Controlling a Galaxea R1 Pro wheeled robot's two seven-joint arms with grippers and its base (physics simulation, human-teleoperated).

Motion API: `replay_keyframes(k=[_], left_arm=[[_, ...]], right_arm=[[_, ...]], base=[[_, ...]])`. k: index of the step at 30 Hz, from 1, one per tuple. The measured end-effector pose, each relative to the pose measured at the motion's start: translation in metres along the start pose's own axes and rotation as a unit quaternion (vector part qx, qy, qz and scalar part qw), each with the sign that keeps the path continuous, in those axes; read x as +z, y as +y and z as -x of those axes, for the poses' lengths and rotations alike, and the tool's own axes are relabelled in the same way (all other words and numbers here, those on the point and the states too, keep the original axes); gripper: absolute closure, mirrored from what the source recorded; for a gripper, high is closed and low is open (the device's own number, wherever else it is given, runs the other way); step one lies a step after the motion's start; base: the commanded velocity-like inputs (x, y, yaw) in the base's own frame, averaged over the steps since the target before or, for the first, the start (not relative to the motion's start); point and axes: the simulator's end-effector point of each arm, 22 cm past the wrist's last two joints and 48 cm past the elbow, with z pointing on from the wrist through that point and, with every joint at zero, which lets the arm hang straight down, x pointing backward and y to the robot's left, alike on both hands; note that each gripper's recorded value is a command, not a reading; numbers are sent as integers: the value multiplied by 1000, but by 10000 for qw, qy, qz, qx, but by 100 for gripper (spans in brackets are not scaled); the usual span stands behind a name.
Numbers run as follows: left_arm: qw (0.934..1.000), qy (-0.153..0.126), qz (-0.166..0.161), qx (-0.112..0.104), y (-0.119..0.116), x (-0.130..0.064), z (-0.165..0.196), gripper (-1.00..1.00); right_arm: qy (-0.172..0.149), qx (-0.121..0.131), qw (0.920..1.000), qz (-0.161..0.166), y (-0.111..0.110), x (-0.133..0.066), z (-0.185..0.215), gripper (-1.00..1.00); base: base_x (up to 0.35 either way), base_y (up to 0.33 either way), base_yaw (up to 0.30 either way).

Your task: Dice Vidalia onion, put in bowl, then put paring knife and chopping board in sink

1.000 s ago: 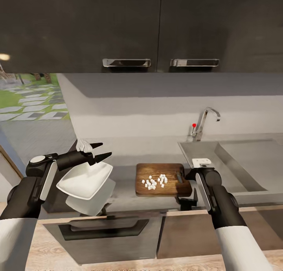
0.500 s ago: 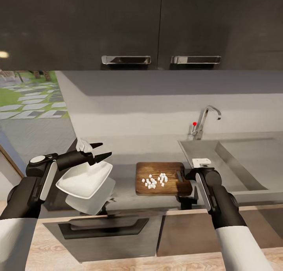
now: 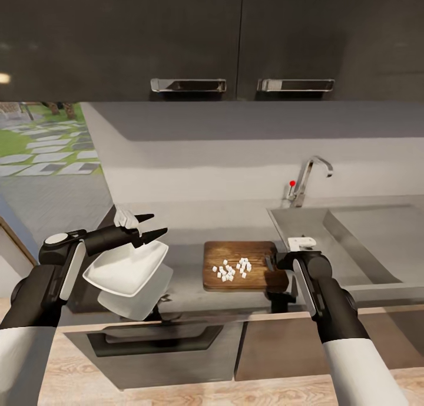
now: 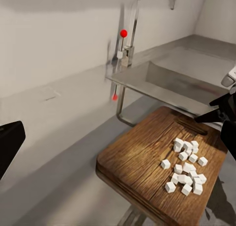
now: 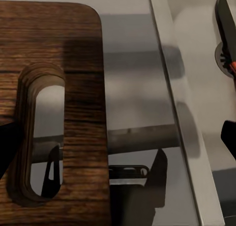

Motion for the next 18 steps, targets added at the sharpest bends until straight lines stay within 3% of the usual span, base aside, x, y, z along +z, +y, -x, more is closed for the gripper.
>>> replay_keyframes(k=[18], left_arm=[[10000, 48, 0, -61, 3, 3, -9, -100]], right_arm=[[78, -10, 10000, -2, 1, 7, -7, -100]], base=[[0, 0, 0]])
